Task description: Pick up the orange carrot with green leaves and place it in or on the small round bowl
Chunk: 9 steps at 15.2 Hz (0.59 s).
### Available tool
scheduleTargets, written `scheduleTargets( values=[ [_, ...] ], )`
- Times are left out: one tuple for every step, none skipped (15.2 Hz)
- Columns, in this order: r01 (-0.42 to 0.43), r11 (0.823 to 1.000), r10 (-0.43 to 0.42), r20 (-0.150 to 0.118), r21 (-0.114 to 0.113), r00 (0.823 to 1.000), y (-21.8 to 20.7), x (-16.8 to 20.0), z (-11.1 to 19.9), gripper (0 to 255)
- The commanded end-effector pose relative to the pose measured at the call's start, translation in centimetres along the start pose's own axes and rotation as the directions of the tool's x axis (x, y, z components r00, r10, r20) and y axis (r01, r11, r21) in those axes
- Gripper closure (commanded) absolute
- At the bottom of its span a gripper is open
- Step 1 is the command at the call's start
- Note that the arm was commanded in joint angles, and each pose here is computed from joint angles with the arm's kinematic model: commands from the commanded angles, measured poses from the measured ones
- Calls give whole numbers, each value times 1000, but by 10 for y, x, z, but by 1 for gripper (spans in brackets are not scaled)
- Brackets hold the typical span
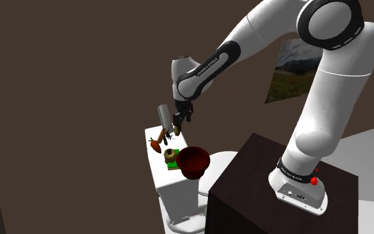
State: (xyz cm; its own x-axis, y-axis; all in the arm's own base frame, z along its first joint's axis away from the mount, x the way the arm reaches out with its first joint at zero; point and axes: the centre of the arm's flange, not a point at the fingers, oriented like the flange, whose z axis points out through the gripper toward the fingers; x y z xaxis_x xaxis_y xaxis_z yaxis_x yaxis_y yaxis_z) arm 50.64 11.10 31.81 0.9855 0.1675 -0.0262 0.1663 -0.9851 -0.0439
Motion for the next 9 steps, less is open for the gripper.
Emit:
scheduleTargets(
  values=[
    [-1,1000,1,-13,1,1000,-1,21,17,0],
    [-1,1000,1,-19,2,1000,-3,30,25,0],
    [-1,1000,1,-24,2,1000,-5,40,33,0],
    [-1,1000,2,-30,3,1000,-7,49,41,0],
    [-2,1000,2,-36,4,999,-9,59,49,0],
    [-2,1000,2,-41,4,999,-11,68,57,0],
    [-2,1000,2,-47,5,999,-13,78,65,0],
    [-2,1000,3,-53,5,999,-15,88,73,0],
    [-3,1000,3,-58,6,998,-17,97,80,0]
  ],
)
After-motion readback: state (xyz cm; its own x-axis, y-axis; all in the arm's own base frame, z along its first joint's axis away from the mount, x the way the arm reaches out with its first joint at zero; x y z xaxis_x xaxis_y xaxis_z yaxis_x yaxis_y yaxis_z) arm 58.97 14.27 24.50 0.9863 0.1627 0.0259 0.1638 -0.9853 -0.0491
